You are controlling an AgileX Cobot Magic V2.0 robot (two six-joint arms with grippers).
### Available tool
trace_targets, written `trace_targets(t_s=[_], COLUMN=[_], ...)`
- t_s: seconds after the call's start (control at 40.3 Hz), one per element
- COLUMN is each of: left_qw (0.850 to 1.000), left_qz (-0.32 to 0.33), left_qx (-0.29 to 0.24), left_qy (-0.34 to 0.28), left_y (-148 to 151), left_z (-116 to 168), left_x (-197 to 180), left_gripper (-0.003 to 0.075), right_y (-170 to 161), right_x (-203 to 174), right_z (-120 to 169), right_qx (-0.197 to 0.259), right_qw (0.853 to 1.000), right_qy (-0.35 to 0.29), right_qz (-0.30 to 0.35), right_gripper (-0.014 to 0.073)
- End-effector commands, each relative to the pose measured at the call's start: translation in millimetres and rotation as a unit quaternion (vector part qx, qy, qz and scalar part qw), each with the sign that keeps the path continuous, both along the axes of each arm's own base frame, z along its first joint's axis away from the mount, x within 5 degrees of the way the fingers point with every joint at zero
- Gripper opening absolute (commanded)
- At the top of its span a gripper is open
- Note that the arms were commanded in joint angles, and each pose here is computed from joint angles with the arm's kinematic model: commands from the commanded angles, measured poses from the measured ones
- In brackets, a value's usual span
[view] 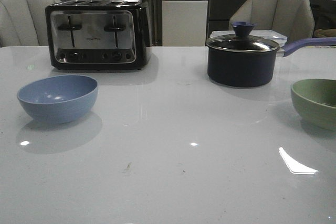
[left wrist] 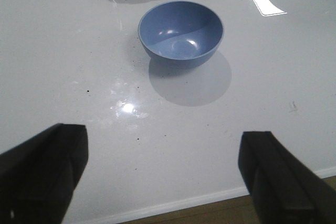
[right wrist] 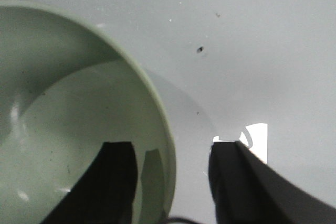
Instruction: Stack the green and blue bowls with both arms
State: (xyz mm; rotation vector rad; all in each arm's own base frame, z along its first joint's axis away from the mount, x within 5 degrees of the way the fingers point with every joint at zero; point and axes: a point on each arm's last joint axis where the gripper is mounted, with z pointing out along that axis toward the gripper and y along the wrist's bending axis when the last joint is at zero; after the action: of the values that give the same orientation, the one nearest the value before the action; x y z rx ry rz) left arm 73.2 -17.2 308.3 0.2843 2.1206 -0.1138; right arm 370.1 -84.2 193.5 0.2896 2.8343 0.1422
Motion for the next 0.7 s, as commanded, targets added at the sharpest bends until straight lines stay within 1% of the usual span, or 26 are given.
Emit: trace_targets(t_s=[0.0,0.075,0.199,0.373,0.447,0.546,0.671], left_qw=[0.999,0.999,0.999,0.999,0.999,0.999,0.999], left_qz=[-0.003,-0.003,-0.003,-0.003,-0.003,-0.003,-0.003], left_qx=[-0.01,-0.01,-0.011,-0.011,-0.011,-0.011,-0.012], left_qy=[-0.041,-0.044,-0.045,-0.045,-0.045,-0.046,-0.052], left_y=[-1.5,-1.6,-1.6,-1.6,-1.6,-1.6,-1.7], left_z=[12.8,13.3,13.5,13.5,13.5,13.6,14.7], left_x=[4.2,4.5,4.6,4.6,4.6,4.6,5.1], left_gripper=[0.0635,0.0635,0.0635,0.0635,0.0635,0.0635,0.0635], right_y=[-3.6,-4.1,-4.5,-4.6,-1.7,8.5,39.6], right_x=[5.6,6.8,7.8,8.0,6.8,4.0,-1.8], right_z=[24.1,22.3,21.0,21.1,26.2,40.9,67.3], right_qx=[-0.011,-0.012,-0.013,-0.013,-0.013,-0.014,-0.015], right_qw=[0.999,0.999,0.998,0.998,0.998,0.997,0.994], right_qy=[-0.05,-0.051,-0.053,-0.055,-0.058,-0.073,-0.099], right_qz=[-0.002,-0.003,-0.003,-0.003,0.0,0.012,0.053], right_gripper=[0.0301,0.0242,0.0174,0.0053,0.0054,0.0054,0.0054])
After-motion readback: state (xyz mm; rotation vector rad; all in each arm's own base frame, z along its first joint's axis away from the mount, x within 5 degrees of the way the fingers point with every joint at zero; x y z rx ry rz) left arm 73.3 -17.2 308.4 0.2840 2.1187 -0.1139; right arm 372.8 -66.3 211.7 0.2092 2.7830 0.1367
